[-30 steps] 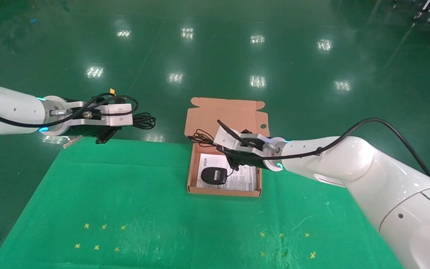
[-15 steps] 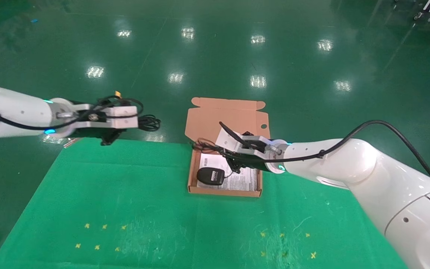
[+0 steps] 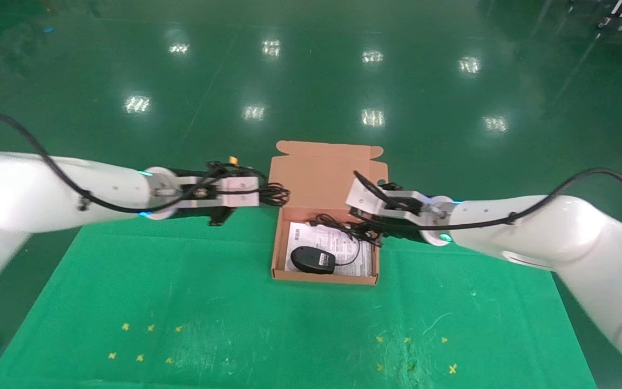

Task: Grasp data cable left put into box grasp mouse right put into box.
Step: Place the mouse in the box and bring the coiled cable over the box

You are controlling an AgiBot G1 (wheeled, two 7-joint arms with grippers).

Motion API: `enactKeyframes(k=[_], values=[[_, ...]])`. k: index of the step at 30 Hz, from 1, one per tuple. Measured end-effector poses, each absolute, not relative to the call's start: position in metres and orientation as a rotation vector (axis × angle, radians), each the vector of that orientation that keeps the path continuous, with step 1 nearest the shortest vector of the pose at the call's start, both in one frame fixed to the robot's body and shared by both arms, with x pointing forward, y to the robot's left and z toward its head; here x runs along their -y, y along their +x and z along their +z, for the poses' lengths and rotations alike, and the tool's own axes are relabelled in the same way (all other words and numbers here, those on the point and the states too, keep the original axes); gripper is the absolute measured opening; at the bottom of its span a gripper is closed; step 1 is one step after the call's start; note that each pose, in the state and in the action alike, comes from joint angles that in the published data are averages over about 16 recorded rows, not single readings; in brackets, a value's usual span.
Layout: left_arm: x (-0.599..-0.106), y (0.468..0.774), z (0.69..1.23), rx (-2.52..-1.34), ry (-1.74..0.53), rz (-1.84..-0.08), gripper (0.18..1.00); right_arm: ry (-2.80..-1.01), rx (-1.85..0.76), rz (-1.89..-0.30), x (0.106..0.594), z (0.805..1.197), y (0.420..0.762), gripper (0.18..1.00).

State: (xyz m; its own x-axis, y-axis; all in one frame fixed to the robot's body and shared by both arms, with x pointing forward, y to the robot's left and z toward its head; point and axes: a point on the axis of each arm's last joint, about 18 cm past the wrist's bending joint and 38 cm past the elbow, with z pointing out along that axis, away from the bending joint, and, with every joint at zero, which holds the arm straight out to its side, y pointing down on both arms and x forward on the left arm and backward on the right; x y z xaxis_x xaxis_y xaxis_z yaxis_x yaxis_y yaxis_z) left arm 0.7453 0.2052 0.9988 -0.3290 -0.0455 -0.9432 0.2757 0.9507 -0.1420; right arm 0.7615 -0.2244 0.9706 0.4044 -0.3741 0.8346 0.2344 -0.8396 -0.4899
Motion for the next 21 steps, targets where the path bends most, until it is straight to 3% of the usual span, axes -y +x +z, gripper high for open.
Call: enactKeyframes(k=[11, 21], values=[[-0.155, 0.765, 0.966, -1.844, 0.256, -0.378, 0.259, -2.093, -0.149, -1.555, 0.283, 0.992, 0.742, 0.728], [-0.127, 0.764, 0.944, -1.824, 0.345, -0.409, 0.259, -2.07, -0.193, -1.604, 0.319, 1.002, 0.721, 0.89]])
